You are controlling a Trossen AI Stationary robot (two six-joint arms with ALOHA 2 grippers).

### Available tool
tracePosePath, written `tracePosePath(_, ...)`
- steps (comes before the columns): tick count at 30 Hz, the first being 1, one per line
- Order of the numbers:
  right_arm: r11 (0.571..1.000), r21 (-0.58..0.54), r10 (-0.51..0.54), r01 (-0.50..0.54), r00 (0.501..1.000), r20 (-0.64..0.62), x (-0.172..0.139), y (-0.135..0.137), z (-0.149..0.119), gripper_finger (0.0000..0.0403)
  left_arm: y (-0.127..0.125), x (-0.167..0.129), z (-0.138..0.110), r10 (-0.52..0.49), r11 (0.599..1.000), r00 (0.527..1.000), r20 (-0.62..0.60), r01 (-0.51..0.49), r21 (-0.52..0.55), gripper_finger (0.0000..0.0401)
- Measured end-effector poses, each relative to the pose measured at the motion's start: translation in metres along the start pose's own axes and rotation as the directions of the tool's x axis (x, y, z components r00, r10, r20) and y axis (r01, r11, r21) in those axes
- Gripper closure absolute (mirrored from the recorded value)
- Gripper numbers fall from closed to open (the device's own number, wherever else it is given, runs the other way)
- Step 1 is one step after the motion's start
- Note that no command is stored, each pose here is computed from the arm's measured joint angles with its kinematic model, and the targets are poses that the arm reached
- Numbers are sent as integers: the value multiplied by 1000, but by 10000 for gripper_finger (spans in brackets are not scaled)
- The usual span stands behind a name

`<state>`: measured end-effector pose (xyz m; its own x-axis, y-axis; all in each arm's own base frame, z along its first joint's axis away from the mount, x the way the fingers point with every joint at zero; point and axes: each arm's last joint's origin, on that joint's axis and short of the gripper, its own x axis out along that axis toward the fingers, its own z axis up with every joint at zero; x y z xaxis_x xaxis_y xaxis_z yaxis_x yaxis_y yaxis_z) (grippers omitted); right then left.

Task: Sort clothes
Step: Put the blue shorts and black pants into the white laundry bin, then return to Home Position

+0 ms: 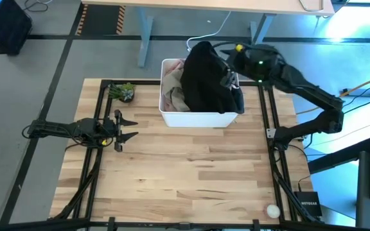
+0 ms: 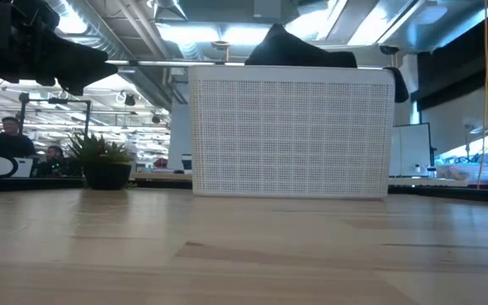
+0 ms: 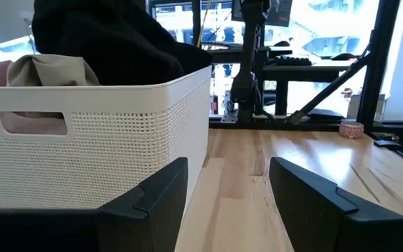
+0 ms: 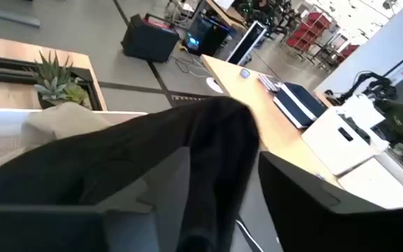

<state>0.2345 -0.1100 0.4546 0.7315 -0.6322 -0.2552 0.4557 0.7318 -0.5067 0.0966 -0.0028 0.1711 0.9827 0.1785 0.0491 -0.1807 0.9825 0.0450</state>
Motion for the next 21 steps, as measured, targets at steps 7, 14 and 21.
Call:
tracePosePath(7, 994, 59, 96, -94, 995, -33, -48, -25, 21, 179, 0, 0, 0, 0, 1000, 1000, 0, 0, 0, 203)
tracePosePath(14, 929, 204, 315, -310, 949, 9, -103, -35, 20, 179, 0, 0, 0, 0, 1000, 1000, 0, 0, 0, 203)
tracePosePath(21, 831, 299, 428, -470, 882, 198, -144, -13, 4, 244, 0, 0, 0, -1, 1000, 1000, 0, 1, 0, 203)
